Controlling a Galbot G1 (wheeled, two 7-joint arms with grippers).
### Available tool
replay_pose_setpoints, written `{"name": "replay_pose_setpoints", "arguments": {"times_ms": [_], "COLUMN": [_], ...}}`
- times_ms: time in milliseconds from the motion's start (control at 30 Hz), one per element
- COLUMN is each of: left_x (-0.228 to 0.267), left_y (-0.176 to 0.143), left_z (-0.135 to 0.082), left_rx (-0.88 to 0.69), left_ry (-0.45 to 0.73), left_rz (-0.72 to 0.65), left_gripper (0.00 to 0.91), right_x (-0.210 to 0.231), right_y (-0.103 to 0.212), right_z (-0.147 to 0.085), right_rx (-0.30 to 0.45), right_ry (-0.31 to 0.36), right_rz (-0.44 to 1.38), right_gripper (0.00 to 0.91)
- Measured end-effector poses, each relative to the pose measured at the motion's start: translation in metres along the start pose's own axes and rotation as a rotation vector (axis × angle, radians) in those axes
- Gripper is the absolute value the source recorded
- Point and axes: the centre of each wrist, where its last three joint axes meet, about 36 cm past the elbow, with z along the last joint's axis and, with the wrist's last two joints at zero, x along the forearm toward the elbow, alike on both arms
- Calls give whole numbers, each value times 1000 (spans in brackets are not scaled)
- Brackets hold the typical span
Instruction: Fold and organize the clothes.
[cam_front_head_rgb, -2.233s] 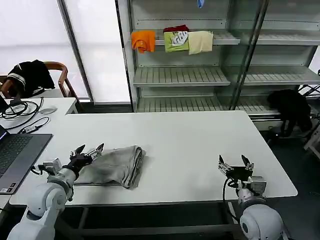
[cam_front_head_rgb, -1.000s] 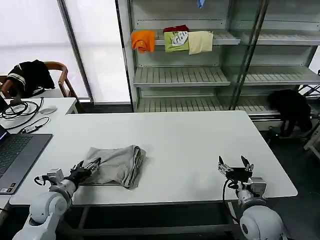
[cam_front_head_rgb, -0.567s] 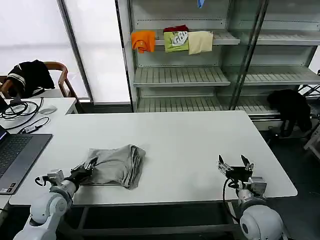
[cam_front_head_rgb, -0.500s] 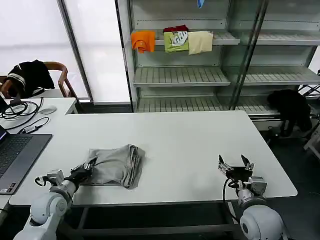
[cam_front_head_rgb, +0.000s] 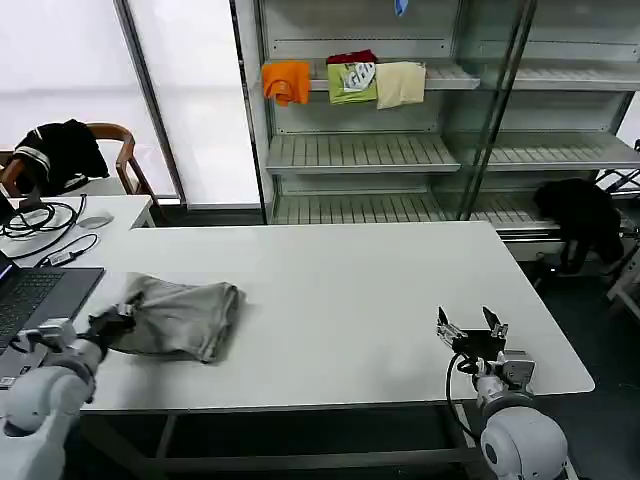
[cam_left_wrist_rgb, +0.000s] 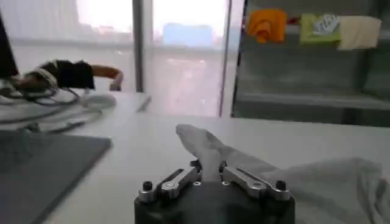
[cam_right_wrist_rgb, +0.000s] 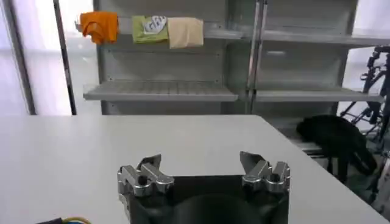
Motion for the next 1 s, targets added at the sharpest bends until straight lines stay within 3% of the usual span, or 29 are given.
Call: {"name": "replay_pose_setpoints", "arguments": {"times_ms": [233, 433, 667, 1000], "left_x": [13, 20, 23, 21], "left_y": [48, 46, -10, -131], "left_z": [-50, -65, -53, -36], "left_rx": [-148, -241, -284, -239], "left_ry": [-76, -95, -79, -66], "left_rz": [-115, -129, -32, 187], "left_gripper": [10, 10, 10, 10], "right_x": [0, 2, 5, 10], "right_y": [0, -3, -7, -2], "right_z": [1, 3, 8, 10], "right_rx": [-5, -4, -8, -24], "right_ry": [3, 7, 13, 21], "right_rz": [-2, 6, 24, 31], "right_gripper": [907, 907, 907, 907]}}
